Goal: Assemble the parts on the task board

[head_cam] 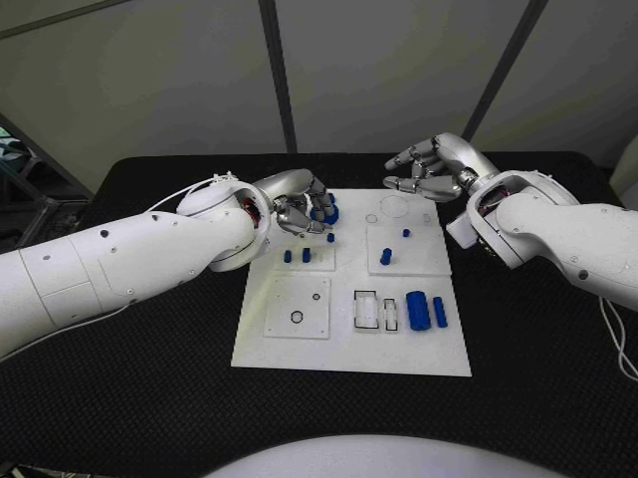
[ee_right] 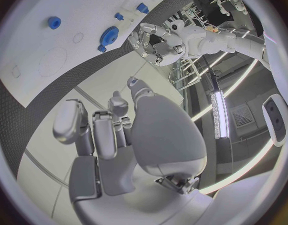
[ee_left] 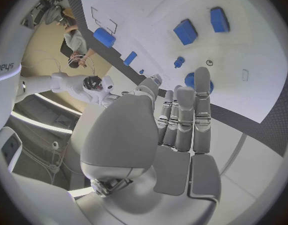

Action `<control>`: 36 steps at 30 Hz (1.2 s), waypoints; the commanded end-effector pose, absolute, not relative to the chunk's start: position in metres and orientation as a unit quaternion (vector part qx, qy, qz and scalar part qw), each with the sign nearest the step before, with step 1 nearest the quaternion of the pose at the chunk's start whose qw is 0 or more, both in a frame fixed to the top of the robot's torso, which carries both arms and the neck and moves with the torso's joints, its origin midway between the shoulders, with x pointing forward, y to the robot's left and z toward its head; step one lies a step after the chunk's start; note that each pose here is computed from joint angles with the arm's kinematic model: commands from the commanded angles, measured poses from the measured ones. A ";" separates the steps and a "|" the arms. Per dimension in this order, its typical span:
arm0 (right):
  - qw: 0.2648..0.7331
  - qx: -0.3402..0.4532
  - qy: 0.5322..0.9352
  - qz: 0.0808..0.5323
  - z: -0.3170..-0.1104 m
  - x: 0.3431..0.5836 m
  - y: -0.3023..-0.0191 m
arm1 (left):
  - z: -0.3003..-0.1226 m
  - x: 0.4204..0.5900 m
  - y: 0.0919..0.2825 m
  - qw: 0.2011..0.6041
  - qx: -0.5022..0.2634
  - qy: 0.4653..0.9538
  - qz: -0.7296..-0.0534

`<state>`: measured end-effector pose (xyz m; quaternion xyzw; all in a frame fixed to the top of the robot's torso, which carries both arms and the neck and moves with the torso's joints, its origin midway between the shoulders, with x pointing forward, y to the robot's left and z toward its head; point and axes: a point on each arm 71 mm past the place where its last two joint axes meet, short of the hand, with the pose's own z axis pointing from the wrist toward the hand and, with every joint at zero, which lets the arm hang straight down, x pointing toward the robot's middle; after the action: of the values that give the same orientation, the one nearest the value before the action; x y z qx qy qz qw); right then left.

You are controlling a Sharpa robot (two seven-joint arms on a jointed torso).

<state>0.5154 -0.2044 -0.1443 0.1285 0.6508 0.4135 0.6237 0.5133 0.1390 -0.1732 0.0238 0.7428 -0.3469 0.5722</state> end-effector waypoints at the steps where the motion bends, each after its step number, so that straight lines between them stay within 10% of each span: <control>1: 0.624 0.124 0.649 0.417 -0.143 0.515 -0.202 | -0.171 0.511 0.130 0.599 0.110 0.719 -0.337; 36: 0.622 0.122 0.650 0.420 -0.143 0.514 -0.198 | -0.189 0.524 0.113 0.571 0.144 0.761 -0.271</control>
<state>0.5147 -0.2003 -0.1440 0.1264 0.6507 0.4171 0.6218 0.5236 0.1131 -0.1878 0.1379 0.7556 -0.2792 0.5762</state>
